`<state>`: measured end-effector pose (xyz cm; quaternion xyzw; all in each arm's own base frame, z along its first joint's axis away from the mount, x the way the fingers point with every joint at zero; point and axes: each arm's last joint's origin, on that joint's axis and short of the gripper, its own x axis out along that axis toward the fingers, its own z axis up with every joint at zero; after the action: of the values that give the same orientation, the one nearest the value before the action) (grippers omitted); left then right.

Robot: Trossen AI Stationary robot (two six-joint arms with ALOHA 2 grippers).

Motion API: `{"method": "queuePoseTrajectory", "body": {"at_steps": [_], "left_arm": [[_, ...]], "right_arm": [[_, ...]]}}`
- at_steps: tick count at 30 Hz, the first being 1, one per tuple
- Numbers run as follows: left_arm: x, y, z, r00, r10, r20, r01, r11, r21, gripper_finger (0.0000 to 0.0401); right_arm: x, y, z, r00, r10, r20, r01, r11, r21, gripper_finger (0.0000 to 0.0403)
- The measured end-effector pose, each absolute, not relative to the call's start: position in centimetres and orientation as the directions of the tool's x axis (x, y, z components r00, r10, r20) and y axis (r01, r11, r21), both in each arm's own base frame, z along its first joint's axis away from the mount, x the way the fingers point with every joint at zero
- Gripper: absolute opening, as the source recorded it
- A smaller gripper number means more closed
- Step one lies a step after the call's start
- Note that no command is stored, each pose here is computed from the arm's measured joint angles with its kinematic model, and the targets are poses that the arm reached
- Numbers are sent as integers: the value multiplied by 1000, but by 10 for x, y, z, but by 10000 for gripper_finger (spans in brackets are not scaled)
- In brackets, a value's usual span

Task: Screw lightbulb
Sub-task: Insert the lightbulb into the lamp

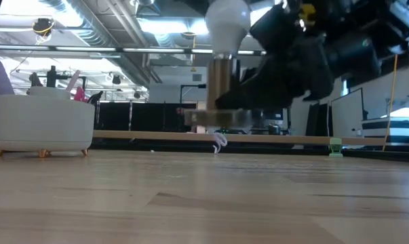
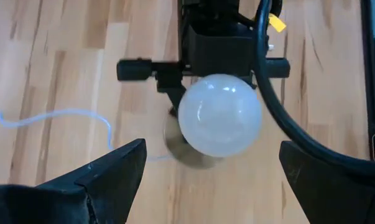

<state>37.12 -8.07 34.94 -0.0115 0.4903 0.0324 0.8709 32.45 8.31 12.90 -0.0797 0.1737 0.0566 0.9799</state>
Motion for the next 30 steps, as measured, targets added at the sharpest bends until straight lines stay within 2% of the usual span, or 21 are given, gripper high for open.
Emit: {"method": "queuePoseTrajectory", "body": {"at_steps": [5, 11, 14, 20, 27, 30], "left_arm": [[371, -76, 348, 501, 54, -864, -107, 994, 0, 358], [374, -71, 324, 455, 72, -888, -115, 993, 21, 358], [378, -70, 320, 470, 63, -881, -120, 993, 7, 358], [385, -70, 318, 498, 43, -866, -92, 996, -3, 358], [398, -71, 291, 429, 49, -902, -55, 998, 28, 358], [399, -68, 293, 442, 53, -895, -63, 998, 28, 358]], "right_arm": [[330, 78, 113, 934, 83, -348, -135, 983, -128, 182], [332, 77, 100, 934, 79, -348, -128, 984, -122, 182], [332, 77, 94, 928, 77, -364, -129, 984, -122, 182], [333, 73, 85, 919, 71, -387, -118, 988, -99, 182], [338, 68, 81, 923, 71, -377, -112, 990, -86, 182], [338, 68, 81, 921, 68, -384, -110, 990, -87, 182]]}}
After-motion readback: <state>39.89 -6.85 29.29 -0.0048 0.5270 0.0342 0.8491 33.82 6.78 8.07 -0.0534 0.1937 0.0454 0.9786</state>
